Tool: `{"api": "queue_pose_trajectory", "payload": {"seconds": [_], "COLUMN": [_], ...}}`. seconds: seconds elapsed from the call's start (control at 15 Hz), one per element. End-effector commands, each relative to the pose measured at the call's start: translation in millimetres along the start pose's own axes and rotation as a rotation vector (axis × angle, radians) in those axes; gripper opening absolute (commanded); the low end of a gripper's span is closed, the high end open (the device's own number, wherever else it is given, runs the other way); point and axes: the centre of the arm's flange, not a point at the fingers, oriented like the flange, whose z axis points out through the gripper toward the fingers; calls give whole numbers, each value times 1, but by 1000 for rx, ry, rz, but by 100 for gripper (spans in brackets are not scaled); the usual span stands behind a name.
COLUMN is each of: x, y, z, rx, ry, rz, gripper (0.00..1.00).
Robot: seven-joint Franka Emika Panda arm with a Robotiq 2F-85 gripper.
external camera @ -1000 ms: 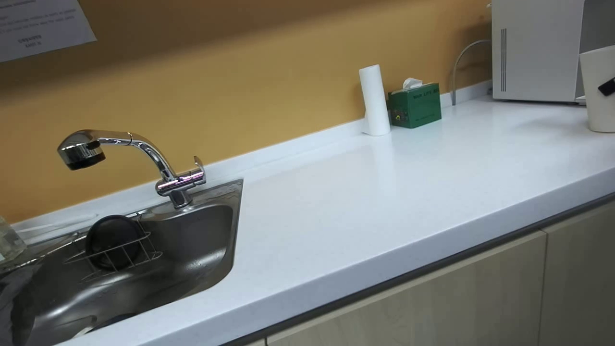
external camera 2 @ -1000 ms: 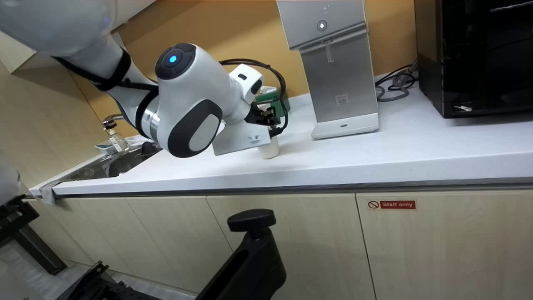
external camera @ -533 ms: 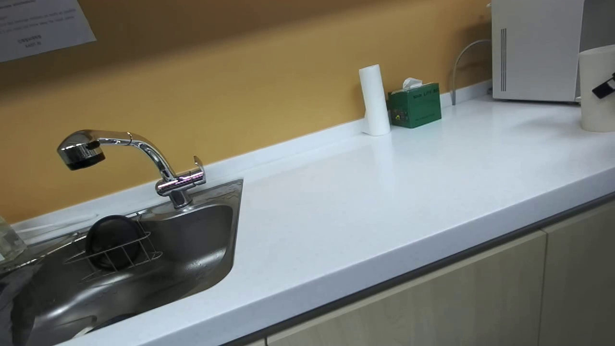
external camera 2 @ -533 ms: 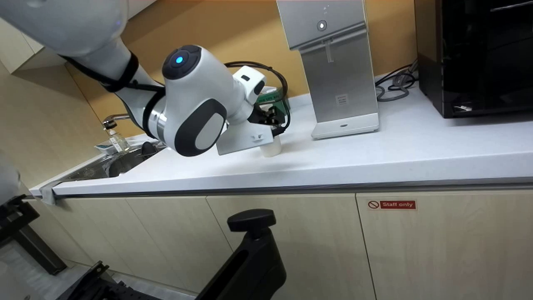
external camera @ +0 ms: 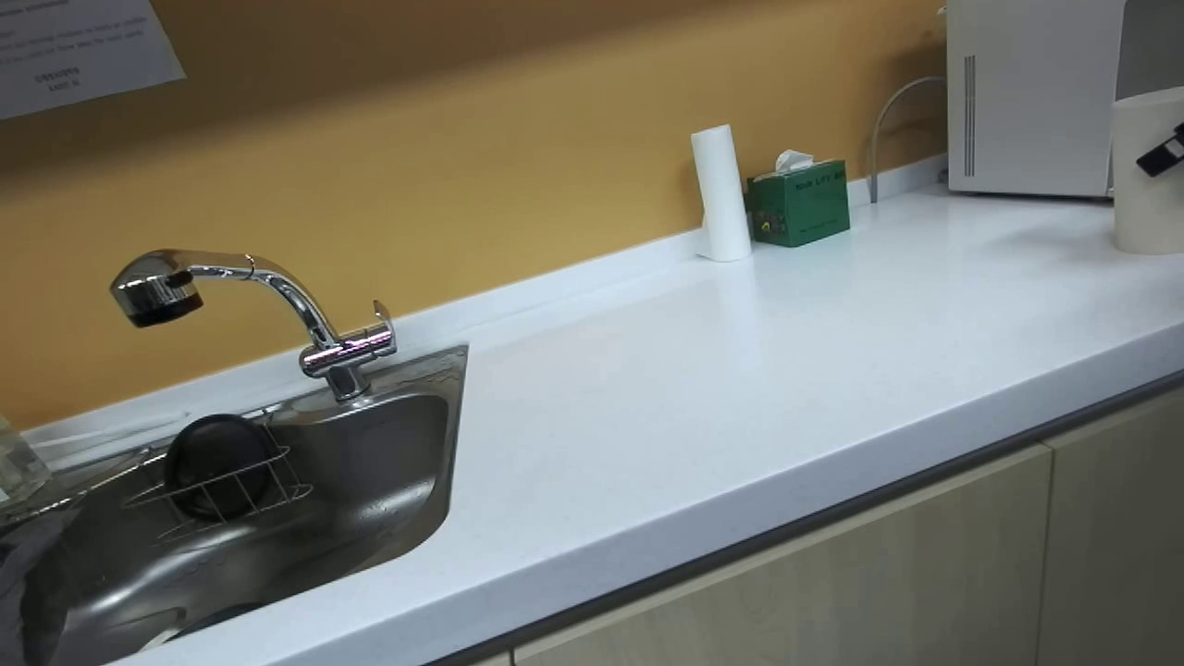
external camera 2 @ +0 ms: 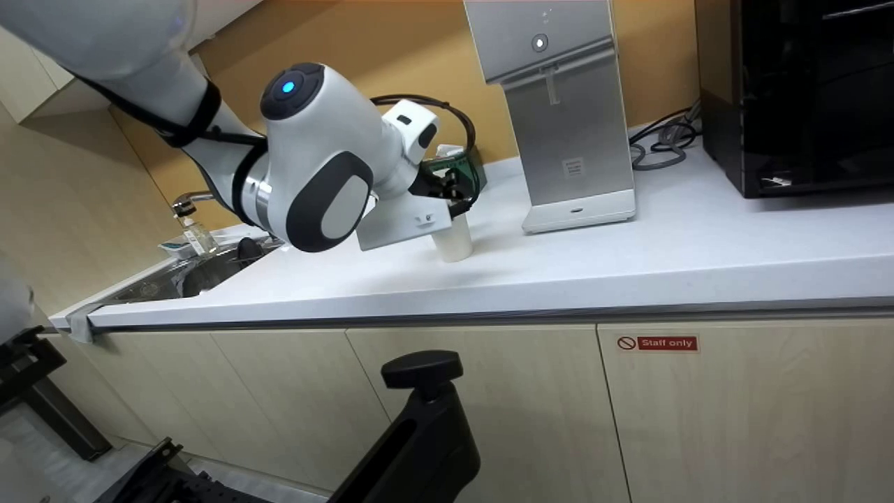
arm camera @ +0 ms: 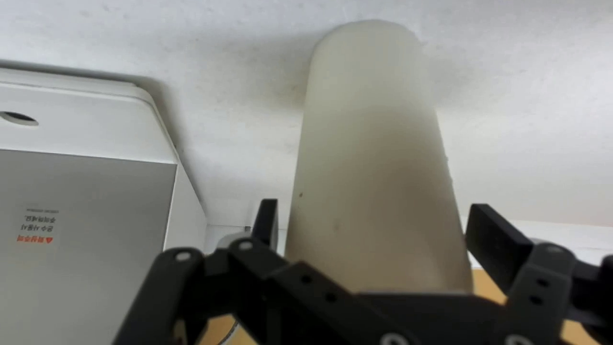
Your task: Pick up the white cup from the coffee maker and put it on the white kitchen countertop
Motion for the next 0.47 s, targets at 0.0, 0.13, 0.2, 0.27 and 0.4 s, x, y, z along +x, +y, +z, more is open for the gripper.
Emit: {"api": "queue_pose_trajectory", "payload": {"seconds": [0.0, 0.13, 0.2, 0.27, 0.4], "x": [0, 6, 9, 10, 12], "y": [-22, -15, -11, -8, -6], "z": [-8, -14, -17, -20, -25], "rx": [-80, -128, -146, -169, -179], "ry": [4, 10, 9, 3, -30], "rz": [-3, 1, 0, 27, 59], "gripper": [100, 100, 100, 100, 100]}}
